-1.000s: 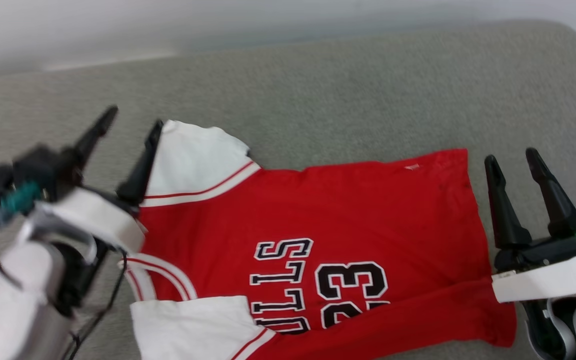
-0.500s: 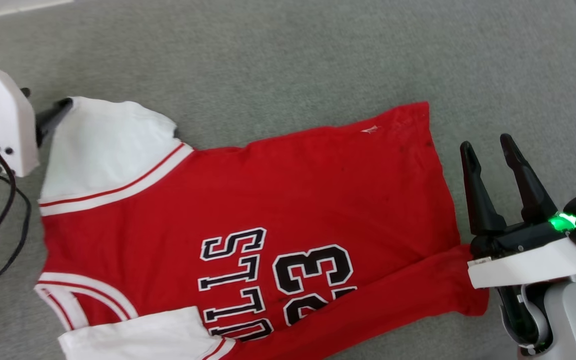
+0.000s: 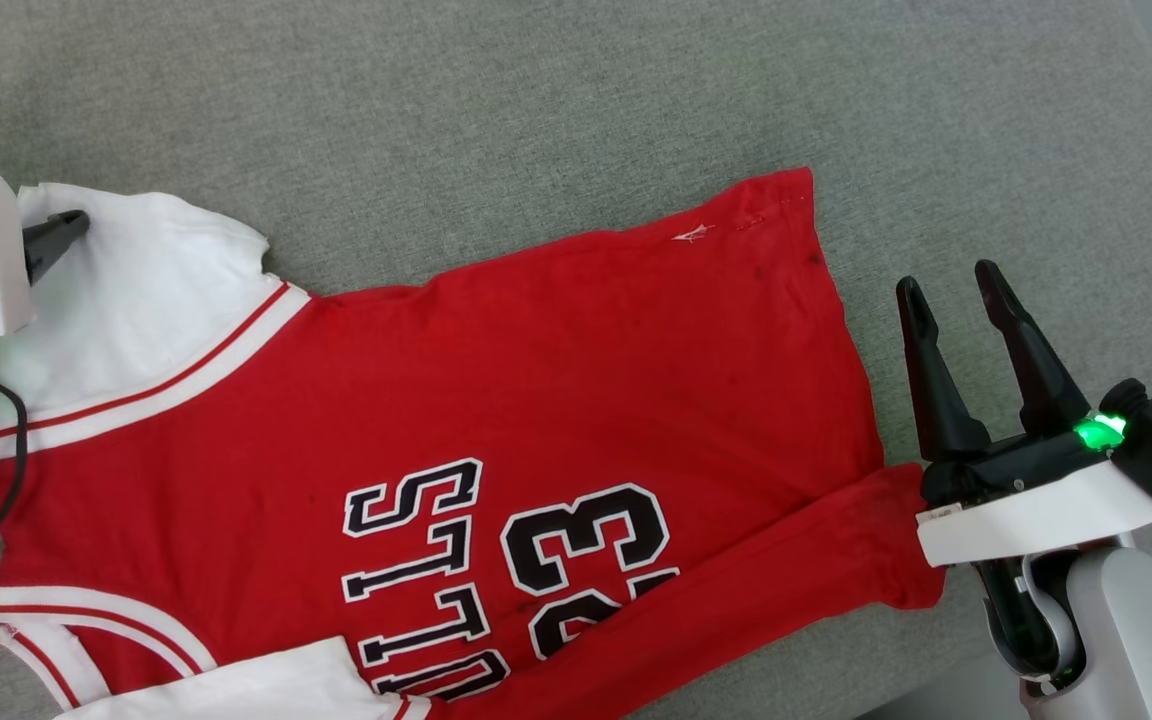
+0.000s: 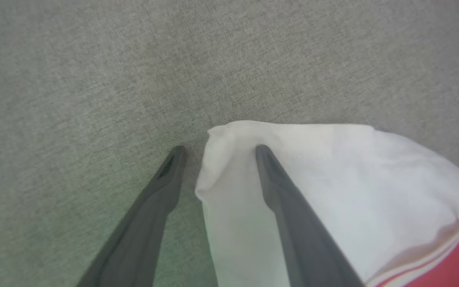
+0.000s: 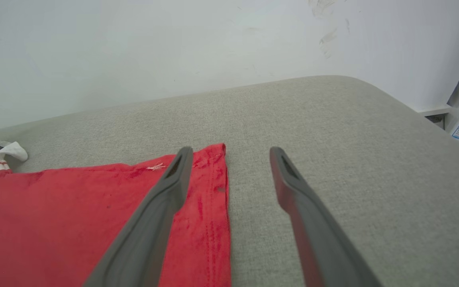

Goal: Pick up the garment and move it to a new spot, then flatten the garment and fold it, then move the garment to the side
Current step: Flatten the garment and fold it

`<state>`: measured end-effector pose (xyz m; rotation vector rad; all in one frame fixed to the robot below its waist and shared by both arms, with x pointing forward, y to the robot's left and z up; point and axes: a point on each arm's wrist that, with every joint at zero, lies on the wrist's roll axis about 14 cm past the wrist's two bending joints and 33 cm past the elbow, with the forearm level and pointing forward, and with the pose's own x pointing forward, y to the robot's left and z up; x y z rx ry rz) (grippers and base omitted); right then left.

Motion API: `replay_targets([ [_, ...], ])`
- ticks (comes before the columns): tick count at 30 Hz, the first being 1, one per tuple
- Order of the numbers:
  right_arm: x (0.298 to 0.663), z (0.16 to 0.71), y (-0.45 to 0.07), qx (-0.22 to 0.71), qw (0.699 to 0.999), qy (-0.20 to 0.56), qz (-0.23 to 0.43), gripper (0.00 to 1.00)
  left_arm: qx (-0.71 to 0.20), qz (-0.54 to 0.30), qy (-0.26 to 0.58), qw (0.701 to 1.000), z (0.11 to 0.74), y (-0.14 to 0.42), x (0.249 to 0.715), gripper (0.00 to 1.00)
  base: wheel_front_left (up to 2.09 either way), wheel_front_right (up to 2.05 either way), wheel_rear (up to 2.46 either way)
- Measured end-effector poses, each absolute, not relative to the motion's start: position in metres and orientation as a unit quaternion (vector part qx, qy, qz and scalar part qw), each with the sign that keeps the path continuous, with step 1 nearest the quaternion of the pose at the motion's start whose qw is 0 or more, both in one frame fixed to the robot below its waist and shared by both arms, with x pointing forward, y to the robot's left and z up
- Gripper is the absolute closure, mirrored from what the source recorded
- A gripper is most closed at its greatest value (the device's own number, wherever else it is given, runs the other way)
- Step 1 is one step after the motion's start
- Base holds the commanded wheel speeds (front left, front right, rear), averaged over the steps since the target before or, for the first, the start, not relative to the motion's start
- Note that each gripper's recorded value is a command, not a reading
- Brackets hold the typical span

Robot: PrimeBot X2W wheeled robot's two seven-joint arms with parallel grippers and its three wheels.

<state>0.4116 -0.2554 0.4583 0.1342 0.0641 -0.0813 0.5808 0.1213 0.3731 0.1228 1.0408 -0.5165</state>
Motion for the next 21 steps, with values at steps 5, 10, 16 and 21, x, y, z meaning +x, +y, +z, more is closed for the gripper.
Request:
replay_targets([
  [5,0.409,0.464,-0.258,0.06,0.997,0.026,-0.04,0.0,0.037,-0.247,0.475,0.844,0.379,0.116,0.578,1.0,0.0,0.0,0.0],
  [10,0.409,0.471,-0.256,0.048,0.998,0.03,-0.026,0.0,0.045,-0.26,0.422,0.867,0.401,0.113,0.577,1.0,0.0,0.0,0.0],
  [16,0.406,0.47,-0.254,0.013,0.996,0.089,0.013,0.0,0.029,-0.297,0.343,0.891,0.446,0.096,0.563,1.0,0.0,0.0,0.0],
  [21,0.407,0.456,-0.245,-0.021,0.978,0.195,0.07,0.0,0.048,-0.318,0.294,0.9,0.476,0.099,0.542,1.0,0.0,0.0,0.0],
])
